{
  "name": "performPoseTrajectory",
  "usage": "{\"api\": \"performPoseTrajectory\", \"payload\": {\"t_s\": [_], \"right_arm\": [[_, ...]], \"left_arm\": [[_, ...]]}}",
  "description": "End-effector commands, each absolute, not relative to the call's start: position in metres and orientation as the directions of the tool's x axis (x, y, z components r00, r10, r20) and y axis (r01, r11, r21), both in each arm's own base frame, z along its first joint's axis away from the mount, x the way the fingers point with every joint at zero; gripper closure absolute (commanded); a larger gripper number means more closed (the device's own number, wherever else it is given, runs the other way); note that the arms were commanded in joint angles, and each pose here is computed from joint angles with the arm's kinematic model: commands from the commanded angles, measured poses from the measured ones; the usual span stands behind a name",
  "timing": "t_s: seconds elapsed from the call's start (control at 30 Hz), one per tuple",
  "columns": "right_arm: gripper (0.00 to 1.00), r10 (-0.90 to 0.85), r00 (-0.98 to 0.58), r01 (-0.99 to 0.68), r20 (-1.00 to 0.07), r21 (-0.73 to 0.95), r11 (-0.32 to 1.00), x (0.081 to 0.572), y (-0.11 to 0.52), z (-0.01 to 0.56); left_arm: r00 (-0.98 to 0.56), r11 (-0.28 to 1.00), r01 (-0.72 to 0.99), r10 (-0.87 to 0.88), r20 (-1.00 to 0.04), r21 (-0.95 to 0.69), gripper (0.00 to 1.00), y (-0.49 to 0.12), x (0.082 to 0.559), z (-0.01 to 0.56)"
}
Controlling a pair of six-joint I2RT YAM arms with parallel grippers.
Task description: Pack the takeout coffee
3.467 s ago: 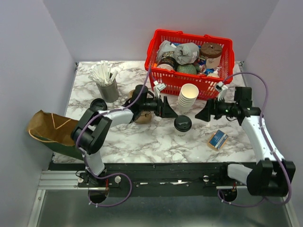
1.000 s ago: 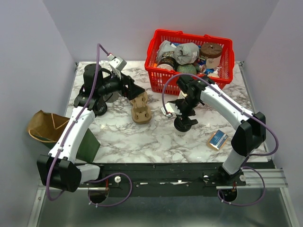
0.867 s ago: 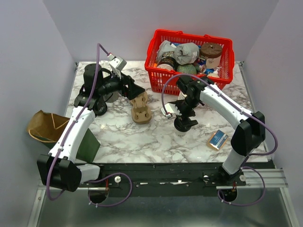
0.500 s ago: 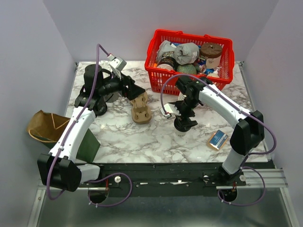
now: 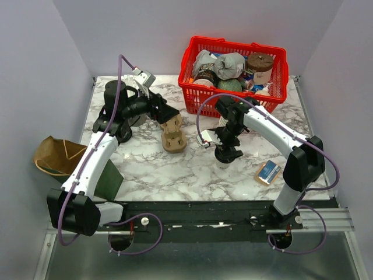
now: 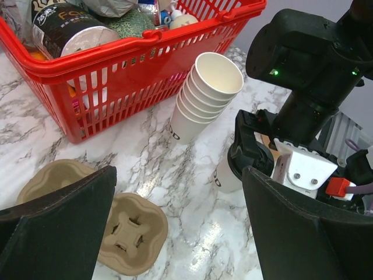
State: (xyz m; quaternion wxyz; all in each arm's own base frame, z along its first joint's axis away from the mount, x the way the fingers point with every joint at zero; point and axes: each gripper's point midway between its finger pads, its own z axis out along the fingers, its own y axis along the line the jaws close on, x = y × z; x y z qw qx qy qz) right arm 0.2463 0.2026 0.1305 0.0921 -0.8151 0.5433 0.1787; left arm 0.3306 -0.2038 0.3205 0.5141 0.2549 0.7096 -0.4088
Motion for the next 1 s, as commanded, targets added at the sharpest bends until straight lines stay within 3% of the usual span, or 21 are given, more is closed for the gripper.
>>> {"api": "performPoseTrajectory", "payload": {"t_s": [0.0, 0.37, 0.5, 0.67, 0.97], "right_arm": [[0.07, -0.894, 0.301, -0.921, -0.332, 0.144, -0.363, 0.226, 0.184, 0.125], [0.08, -0.901, 0.302, -0.931, -0.311, 0.107, -0.349, 0.230, 0.182, 0.119], [0.13, -0.908, 0.291, -0.939, -0.302, 0.089, -0.331, 0.231, 0.180, 0.118], [0.20, -0.925, 0.264, -0.955, -0.274, 0.060, -0.290, 0.230, 0.171, 0.122], [0.20, -0.952, 0.129, -0.990, -0.276, 0.021, -0.140, 0.227, 0.136, 0.145]], "left_arm": [[-0.348, 0.519, 0.787, -0.072, -0.935, -0.333, 0.03, -0.205, 0.332, 0.320], [-0.355, 0.516, 0.785, -0.079, -0.932, -0.343, 0.03, -0.205, 0.333, 0.319], [-0.360, 0.509, 0.786, -0.084, -0.929, -0.350, 0.04, -0.206, 0.333, 0.318], [-0.370, 0.504, 0.784, -0.092, -0.925, -0.363, 0.03, -0.208, 0.337, 0.318], [-0.390, 0.477, 0.788, -0.104, -0.915, -0.390, 0.04, -0.213, 0.344, 0.323]]}}
